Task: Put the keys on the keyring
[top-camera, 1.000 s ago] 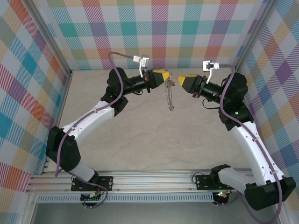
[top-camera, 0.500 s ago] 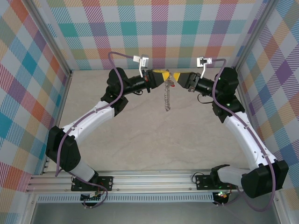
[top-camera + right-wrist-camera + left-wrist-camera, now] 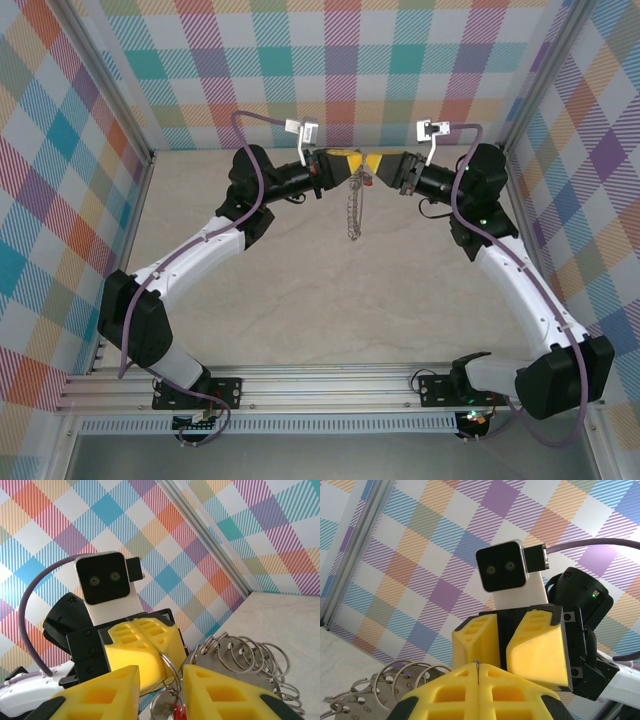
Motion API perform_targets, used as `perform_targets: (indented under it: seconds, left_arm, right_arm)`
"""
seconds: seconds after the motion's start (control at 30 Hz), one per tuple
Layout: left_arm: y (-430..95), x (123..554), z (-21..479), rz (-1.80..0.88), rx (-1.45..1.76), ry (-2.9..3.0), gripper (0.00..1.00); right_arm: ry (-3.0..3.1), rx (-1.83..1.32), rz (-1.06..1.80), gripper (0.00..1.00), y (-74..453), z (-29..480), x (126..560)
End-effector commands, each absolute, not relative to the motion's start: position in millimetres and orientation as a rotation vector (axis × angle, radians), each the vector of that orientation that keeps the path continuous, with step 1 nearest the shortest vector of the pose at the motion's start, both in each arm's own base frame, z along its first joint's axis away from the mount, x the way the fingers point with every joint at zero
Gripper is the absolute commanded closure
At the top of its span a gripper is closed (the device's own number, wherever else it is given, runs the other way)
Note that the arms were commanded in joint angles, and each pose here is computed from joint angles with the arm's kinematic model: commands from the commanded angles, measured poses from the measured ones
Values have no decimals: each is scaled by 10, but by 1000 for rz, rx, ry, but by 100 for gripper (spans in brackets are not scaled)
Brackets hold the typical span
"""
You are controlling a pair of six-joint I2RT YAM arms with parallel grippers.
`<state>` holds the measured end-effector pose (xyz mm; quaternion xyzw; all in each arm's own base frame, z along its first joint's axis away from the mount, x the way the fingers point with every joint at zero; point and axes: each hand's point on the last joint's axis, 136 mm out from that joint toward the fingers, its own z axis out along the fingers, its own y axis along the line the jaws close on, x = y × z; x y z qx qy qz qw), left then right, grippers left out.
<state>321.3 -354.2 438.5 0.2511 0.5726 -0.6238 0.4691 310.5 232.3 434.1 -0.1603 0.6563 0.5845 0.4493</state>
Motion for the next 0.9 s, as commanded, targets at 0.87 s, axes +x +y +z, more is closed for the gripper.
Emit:
perform_targets:
  seconds: [0.87]
  left_arm:
    - [-3508,3112,4600,-1497,623,1352,100]
  right_arm:
    - [1649,-473,1410,100,2409,4351,3096]
